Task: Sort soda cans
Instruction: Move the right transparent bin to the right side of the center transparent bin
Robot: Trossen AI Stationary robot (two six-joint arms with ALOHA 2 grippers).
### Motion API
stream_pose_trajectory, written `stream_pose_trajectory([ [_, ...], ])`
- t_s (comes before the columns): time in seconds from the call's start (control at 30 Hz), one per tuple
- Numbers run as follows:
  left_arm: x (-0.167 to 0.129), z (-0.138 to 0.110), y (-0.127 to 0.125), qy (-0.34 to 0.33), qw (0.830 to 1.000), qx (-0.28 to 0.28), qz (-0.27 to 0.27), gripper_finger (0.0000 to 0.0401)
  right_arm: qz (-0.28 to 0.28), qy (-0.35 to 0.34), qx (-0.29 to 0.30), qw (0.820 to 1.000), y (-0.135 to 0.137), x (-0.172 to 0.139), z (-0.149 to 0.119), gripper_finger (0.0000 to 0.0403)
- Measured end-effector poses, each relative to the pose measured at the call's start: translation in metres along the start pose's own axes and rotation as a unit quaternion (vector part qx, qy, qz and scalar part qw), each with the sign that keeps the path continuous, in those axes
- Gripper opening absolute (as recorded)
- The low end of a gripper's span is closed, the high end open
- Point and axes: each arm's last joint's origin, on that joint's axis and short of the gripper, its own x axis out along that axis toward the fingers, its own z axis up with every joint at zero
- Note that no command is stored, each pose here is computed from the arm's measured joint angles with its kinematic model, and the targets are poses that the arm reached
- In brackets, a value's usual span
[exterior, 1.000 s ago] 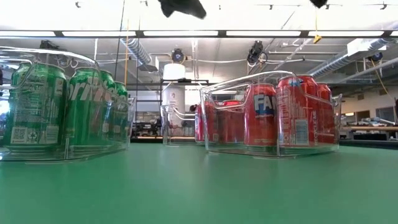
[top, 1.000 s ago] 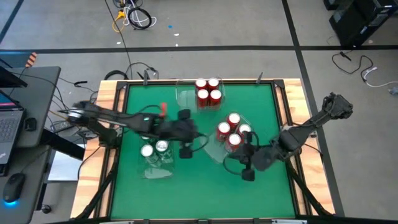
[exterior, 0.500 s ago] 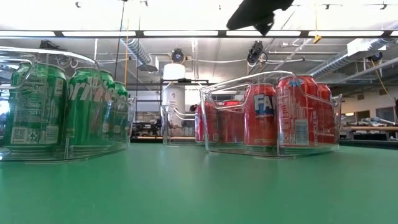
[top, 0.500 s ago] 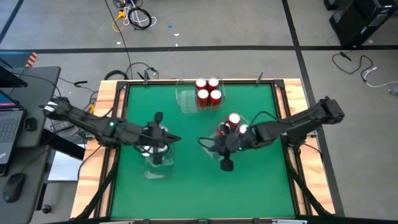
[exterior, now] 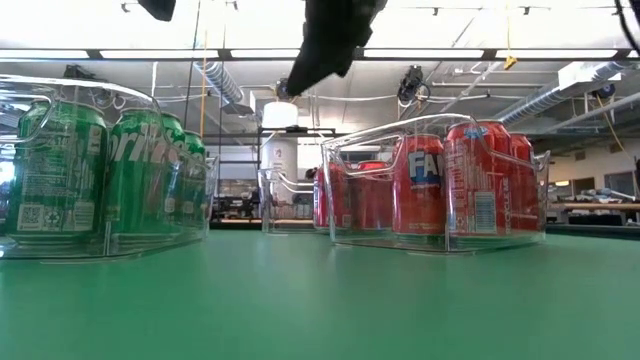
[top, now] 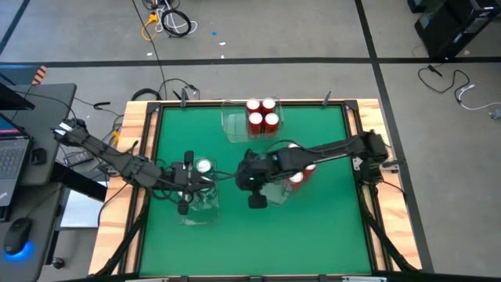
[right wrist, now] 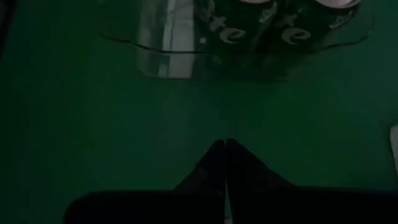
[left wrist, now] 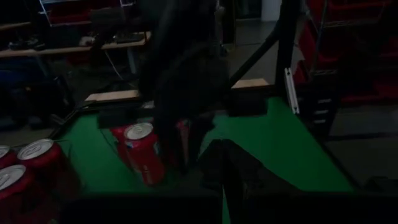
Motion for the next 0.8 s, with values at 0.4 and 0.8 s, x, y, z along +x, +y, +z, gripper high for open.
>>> stream_pose_trajectory([
  [0.4,-0.004,-0.012,-0.005,0.009,1.000,0.020,0.000,0.0003,-0.049,0.114,0.054,0.991,-0.026,0.048,-0.010,0.0000],
  [0.8,-0.005,-0.013,-0.008,0.015,1.000,0.024,-0.009,0.0003,-0.155,0.175,0.090,0.968,-0.060,0.041,-0.025,0.0000],
])
